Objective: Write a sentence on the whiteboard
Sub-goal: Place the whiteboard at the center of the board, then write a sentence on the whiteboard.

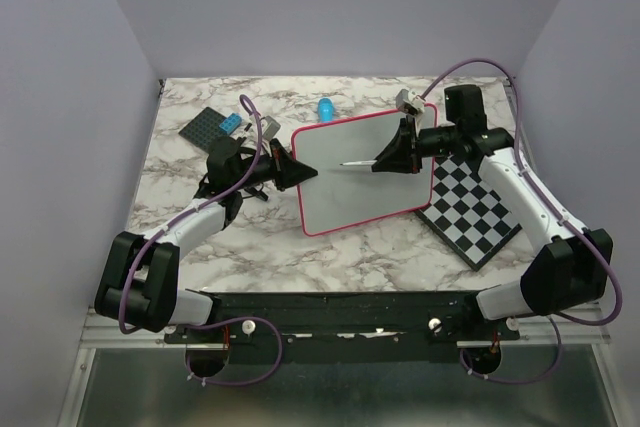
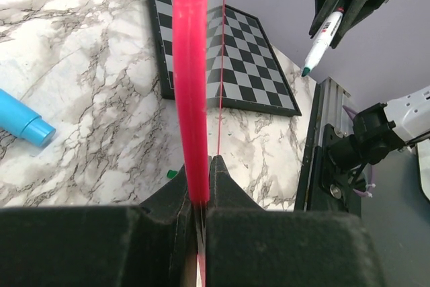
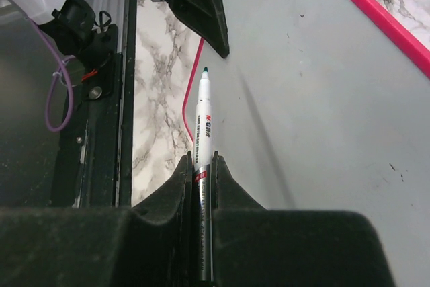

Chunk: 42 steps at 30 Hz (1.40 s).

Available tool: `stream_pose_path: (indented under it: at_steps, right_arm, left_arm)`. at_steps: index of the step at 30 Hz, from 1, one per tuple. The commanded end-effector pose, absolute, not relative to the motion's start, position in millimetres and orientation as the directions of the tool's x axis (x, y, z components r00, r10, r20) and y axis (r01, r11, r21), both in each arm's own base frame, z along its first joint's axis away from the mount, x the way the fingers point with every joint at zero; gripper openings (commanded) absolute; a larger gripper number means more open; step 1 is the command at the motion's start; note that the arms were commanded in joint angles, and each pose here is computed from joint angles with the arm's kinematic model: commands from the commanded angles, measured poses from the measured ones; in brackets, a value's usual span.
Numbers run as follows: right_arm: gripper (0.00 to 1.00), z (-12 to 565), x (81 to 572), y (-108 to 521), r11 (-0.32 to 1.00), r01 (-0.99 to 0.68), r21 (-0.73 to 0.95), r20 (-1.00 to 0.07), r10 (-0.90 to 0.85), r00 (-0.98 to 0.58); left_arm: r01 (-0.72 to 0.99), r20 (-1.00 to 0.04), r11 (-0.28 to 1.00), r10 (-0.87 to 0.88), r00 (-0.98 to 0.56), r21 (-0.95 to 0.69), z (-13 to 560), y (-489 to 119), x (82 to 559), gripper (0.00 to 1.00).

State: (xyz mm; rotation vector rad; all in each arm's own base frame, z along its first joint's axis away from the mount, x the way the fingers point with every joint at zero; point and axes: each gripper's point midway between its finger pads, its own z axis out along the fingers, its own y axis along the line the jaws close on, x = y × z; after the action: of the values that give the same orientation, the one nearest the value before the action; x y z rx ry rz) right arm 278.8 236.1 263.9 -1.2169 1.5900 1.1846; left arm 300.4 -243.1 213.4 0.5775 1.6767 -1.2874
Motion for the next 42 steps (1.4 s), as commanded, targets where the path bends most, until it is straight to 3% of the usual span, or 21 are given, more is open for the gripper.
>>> stream_pose_path:
  at_steps: [1, 42]
  right_arm:
    - [0.0, 277, 283, 247, 0.079, -0.982, 0.17, -0.959, -0.215, -0.183]
    - [0.01, 271, 293, 267, 0.106, -0.976, 0.19, -0.953, -0.22, -0.21]
  left_arm:
    - [0.826, -0.913, 0.394, -0.126, -0.387, -0.404, 209, -240, 311, 0.0]
    - [0.822, -0.924, 0.43, -0.096, -0.37, -0.374, 205, -242, 311, 0.0]
